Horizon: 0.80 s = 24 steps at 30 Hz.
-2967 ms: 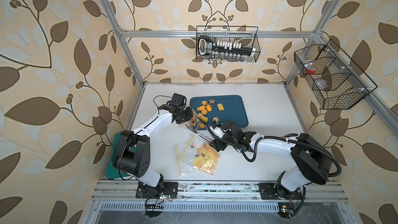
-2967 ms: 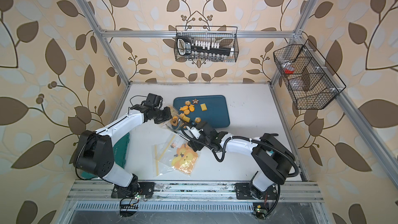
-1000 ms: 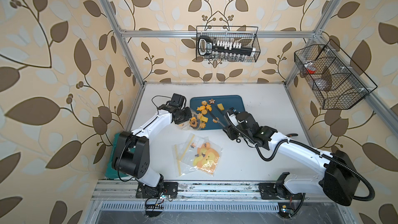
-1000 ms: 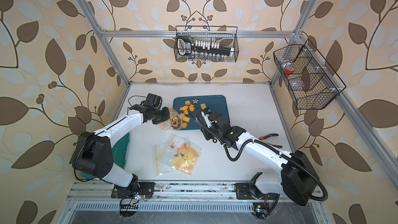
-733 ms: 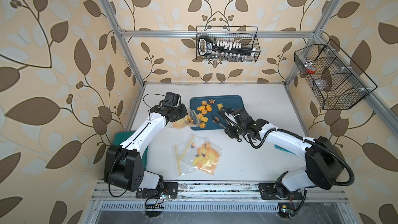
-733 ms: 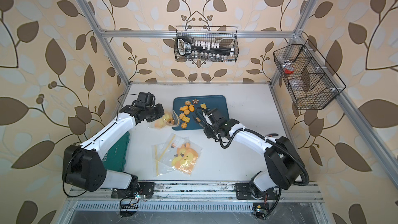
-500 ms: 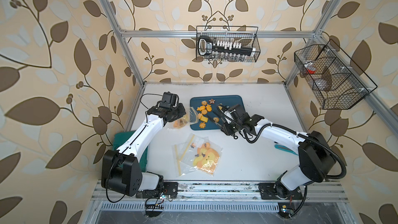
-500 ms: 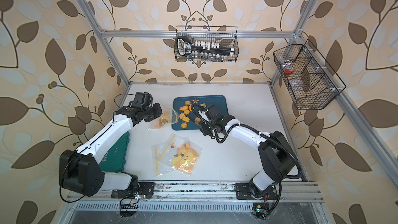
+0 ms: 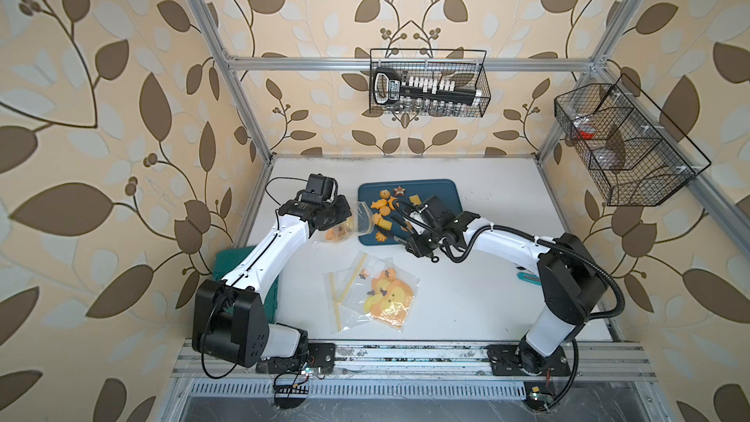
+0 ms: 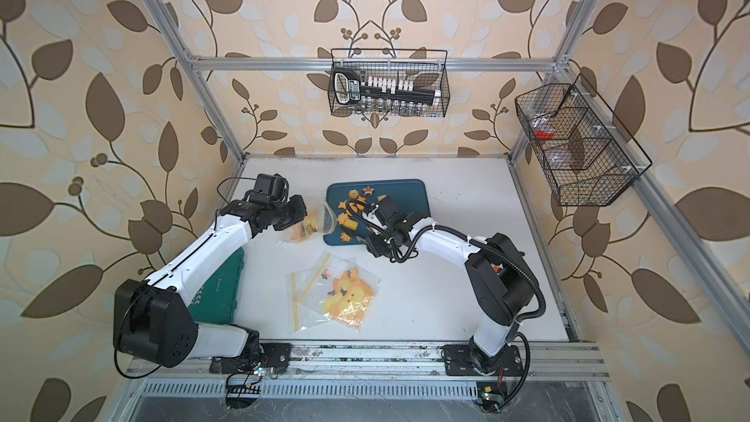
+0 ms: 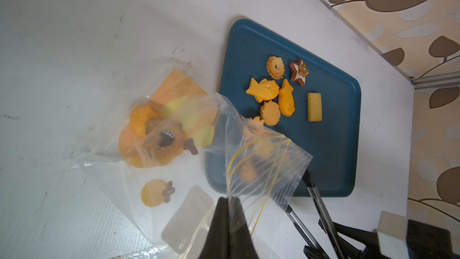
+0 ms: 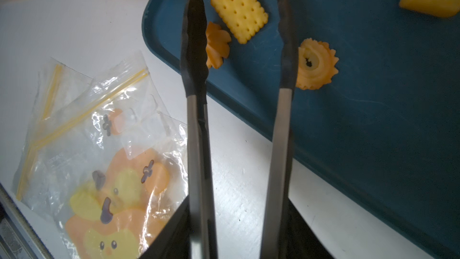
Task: Put the cookies into a resealable bag to prevent moisture
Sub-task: Pick up the cookie from the tray.
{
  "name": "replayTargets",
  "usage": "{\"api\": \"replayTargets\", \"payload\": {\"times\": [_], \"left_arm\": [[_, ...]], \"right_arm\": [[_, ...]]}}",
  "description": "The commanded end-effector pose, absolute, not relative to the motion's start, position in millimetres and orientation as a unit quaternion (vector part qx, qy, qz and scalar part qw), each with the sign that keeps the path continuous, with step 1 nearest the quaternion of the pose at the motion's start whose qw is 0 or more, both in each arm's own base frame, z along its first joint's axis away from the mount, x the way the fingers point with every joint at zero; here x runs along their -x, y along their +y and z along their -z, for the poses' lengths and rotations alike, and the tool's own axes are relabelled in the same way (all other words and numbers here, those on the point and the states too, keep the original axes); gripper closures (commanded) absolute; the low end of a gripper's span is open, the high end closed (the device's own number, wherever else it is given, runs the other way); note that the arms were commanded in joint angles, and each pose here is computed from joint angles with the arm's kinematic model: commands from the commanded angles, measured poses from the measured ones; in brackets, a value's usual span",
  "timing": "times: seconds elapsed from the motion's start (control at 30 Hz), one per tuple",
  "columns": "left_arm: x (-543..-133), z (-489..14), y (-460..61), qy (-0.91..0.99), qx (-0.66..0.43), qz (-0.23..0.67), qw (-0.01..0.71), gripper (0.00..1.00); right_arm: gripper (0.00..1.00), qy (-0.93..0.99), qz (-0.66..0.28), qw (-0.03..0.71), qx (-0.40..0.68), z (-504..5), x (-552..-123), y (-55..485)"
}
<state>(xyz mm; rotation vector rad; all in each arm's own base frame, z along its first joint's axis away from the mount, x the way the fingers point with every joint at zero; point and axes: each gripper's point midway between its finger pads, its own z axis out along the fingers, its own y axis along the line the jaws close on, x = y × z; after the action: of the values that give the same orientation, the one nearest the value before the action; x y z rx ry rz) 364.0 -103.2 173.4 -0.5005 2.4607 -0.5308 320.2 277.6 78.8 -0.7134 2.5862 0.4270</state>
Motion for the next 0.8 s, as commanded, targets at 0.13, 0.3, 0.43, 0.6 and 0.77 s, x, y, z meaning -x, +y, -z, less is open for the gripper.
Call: {"api": "replayTargets", "payload": {"times": [0.13, 0.3, 0.43, 0.6, 0.77], "left_arm": [[-366.1, -169.9, -103.8, 0.919, 0.182, 0.207, 0.282, 1.00], [-366.4, -168.5, -104.4, 0.919, 0.182, 0.208, 0.281, 1.00], [-366.7, -165.9, -104.9, 0.920, 0.183, 0.209, 0.277, 1.00], [-367.7, -165.5, -106.3, 0.920, 0.182, 0.212, 0.275, 1.00], [-368.3, -164.0, -108.4, 0.920, 0.180, 0.215, 0.272, 1.00]], "right_arm": [[0.48, 0.930, -0.141, 0.214, 0.263, -76.0, -332.7, 283.5], [0.49, 0.935, -0.126, 0.209, 0.256, -70.6, -334.8, 279.2], [0.54, 0.939, -0.109, 0.216, 0.244, -70.9, -336.0, 270.4], [0.57, 0.938, -0.107, 0.230, 0.236, -77.5, -336.0, 265.7], [0.51, 0.935, -0.116, 0.220, 0.251, -73.0, -332.3, 269.7]]}}
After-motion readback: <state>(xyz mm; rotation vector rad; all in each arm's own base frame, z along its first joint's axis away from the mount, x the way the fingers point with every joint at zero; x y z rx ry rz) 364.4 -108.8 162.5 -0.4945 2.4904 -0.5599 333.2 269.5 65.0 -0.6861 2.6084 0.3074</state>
